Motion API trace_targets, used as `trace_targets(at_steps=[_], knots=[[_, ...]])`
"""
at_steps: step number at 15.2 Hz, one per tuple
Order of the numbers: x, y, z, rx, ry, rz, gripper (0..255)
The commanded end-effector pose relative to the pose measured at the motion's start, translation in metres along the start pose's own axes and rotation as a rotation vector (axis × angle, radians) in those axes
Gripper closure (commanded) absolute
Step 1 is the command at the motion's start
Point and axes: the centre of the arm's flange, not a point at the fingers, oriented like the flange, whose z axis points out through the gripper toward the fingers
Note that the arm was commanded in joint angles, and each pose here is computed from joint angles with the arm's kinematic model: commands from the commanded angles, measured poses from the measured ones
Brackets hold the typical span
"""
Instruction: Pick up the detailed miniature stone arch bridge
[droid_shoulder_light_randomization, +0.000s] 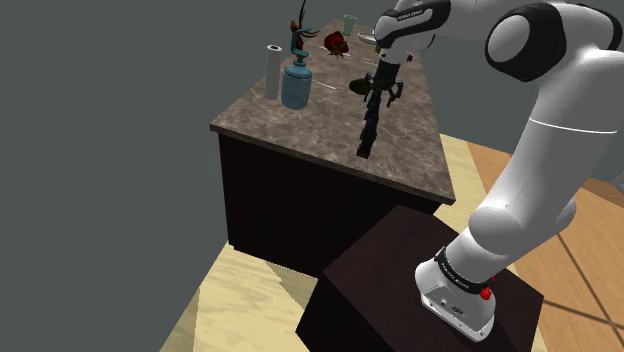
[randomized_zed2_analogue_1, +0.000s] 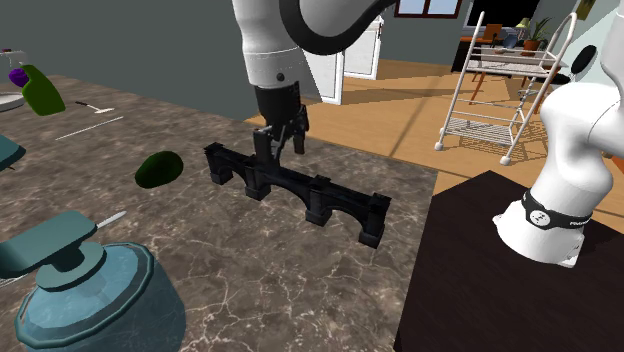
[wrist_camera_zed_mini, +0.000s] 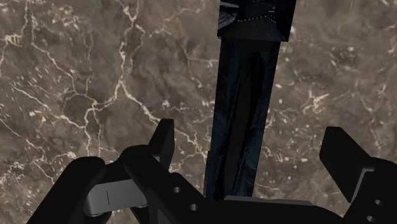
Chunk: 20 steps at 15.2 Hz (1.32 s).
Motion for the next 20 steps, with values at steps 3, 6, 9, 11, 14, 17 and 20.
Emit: trace_targets(at_steps=[3,6,9,11,14,17,20], knots=[[0.013,0.004,0.019,0.0,0.001,0.034,0],[0.014,0.003,0.034,0.0,0.001,0.034,0],[0.014,0.003,0.043,0.0,0.001,0.034,0],[0.014,0.003,0.043,0.0,0.001,0.034,255],[0.014,0.003,0.043,0.0,0.001,0.034,255],[0.014,0.003,0.043,0.0,0.001,0.034,255],[0.014,0.003,0.043,0.0,0.001,0.034,255]])
